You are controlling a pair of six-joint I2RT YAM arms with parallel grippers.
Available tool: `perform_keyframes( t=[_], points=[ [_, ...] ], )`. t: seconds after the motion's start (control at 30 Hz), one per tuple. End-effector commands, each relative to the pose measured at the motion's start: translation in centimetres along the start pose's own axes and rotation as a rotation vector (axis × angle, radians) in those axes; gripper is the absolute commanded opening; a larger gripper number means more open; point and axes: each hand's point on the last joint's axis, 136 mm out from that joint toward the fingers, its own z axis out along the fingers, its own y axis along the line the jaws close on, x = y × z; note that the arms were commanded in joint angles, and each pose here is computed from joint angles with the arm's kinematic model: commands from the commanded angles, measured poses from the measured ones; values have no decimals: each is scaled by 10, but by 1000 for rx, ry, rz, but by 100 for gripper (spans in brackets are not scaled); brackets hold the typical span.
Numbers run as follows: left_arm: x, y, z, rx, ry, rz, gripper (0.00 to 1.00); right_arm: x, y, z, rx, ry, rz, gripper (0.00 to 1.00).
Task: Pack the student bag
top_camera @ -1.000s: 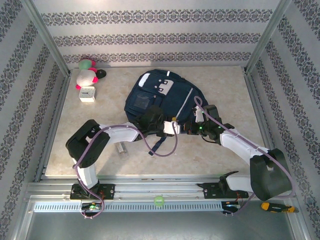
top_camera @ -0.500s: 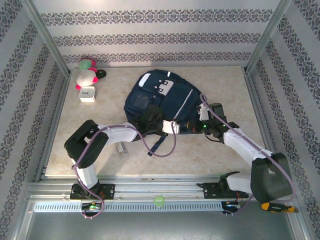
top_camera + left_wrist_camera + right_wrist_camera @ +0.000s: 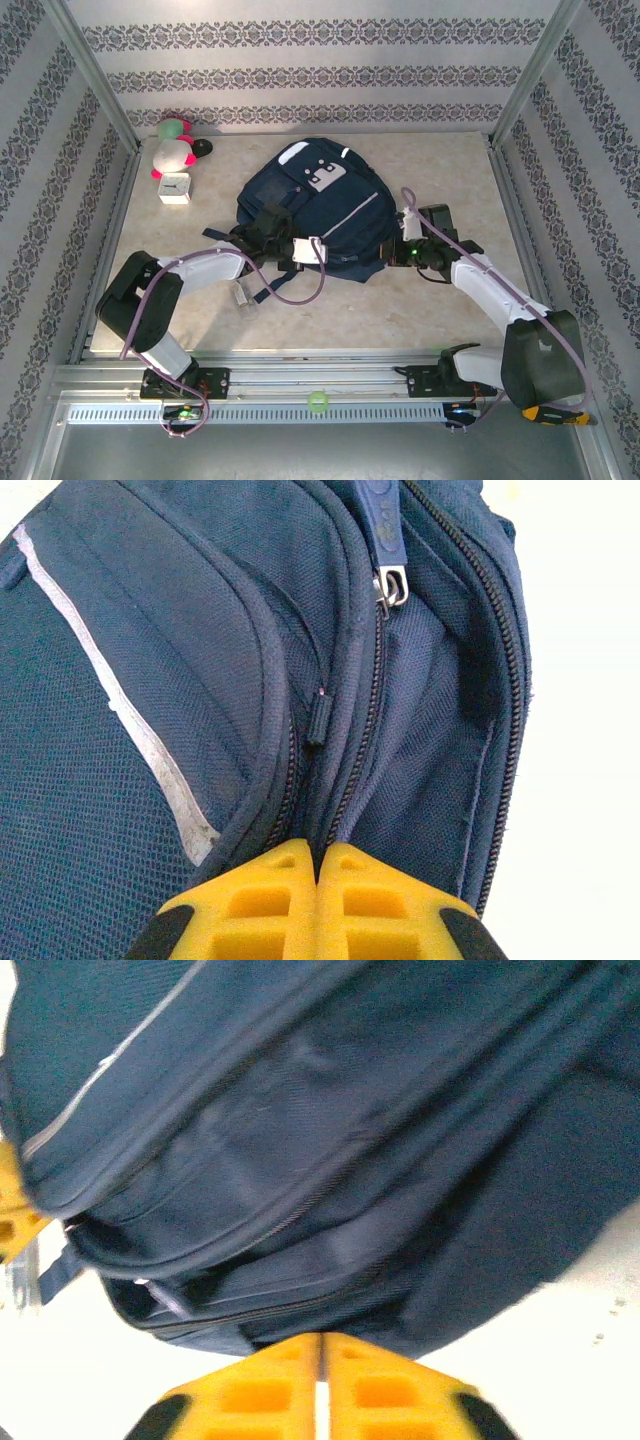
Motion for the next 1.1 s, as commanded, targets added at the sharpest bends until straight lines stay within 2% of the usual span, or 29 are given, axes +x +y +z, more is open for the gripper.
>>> perform_keyframes(
  t=[0.0, 0.03, 0.1, 0.27, 0.47, 0.67, 0.73, 0.8, 0.83, 0.9, 0.93, 1.03, 1.07],
  points=[
    [-10, -11, -10, 57, -54, -93, 0, -1, 21, -3, -45, -39, -125, 37],
    [-13, -9, -11, 50, -67, -110, 0, 0, 21, -2, -44, -44, -119, 43],
    [-19, -5, -15, 32, -97, -132, 3, -3, 21, 2, -87, -53, -61, 48],
    [-33, 3, -22, -15, -135, -118, 45, -7, 32, 24, -191, -1, 103, 55],
    [-49, -4, -13, -48, -92, 38, 73, -13, 28, 32, -140, -12, 139, 58],
    [-44, 12, 13, -130, -22, 95, 87, -15, 30, 26, -148, -26, 135, 58],
    [-38, 18, 22, -155, 8, 97, 88, -14, 30, 25, -149, -25, 131, 58],
    [-33, 23, 29, -177, 28, 102, 88, -13, 31, 24, -153, -24, 123, 58],
    [-31, 25, 33, -188, 39, 102, 82, -12, 31, 24, -156, -25, 115, 58],
    [-28, 29, 37, -208, 44, 94, 56, -11, 33, 22, -162, -28, 93, 57],
    [-29, 30, 37, -216, 37, 89, 39, -10, 33, 21, -164, -30, 81, 58],
    [-37, 26, 31, -187, -5, 40, 11, -10, 36, 14, -181, -42, 30, 57],
    [-40, 23, 28, -165, -24, 21, 6, -11, 38, 12, -190, -47, 11, 57]
  ],
)
